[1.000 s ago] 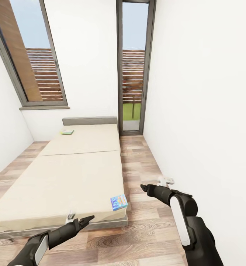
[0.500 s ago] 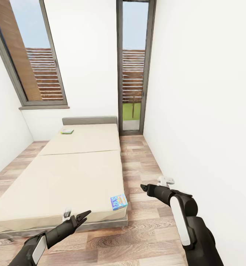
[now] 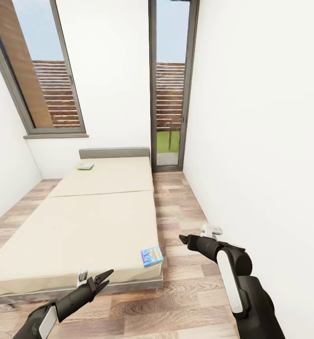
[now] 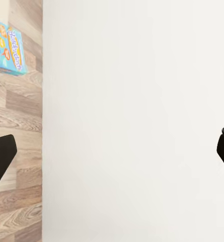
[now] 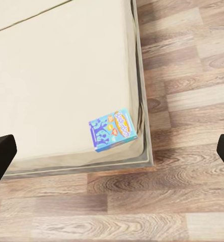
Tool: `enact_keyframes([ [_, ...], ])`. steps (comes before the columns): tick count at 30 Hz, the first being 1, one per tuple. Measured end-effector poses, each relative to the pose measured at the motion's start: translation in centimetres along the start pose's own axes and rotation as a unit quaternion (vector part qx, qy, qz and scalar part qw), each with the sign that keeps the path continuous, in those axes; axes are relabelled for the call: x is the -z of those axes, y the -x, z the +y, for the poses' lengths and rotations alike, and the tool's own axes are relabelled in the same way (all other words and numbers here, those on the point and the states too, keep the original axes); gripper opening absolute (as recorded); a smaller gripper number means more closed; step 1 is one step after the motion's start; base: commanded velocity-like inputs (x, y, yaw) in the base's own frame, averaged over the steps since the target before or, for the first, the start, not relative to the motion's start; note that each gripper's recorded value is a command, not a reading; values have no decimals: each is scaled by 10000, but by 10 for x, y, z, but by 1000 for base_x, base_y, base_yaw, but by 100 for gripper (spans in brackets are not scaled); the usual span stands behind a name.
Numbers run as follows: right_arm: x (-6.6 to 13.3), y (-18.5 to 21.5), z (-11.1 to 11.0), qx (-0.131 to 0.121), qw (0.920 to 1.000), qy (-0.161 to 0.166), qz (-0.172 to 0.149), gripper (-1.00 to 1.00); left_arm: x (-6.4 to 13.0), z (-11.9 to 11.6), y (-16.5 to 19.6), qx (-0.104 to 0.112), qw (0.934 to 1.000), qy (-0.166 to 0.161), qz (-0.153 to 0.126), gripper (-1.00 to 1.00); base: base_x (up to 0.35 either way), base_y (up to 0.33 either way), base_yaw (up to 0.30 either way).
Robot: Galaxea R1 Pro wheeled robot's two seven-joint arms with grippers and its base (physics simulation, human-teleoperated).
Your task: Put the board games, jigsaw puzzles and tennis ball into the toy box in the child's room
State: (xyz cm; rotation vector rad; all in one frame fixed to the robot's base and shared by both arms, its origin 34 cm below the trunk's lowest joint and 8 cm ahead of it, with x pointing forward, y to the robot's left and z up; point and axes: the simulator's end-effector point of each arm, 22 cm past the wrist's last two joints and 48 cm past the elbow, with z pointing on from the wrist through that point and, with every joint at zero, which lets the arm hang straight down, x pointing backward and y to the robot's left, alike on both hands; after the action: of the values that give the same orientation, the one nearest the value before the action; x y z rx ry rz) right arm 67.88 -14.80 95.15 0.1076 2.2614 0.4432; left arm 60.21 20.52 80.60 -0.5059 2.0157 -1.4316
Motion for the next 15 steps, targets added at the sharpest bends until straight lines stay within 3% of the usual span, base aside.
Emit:
enact_keyframes([
  [15,-13,-12,-6,-4,10000,5,-2,100,-5,21,-5,49,10000,17,-25,100,0,0,0],
])
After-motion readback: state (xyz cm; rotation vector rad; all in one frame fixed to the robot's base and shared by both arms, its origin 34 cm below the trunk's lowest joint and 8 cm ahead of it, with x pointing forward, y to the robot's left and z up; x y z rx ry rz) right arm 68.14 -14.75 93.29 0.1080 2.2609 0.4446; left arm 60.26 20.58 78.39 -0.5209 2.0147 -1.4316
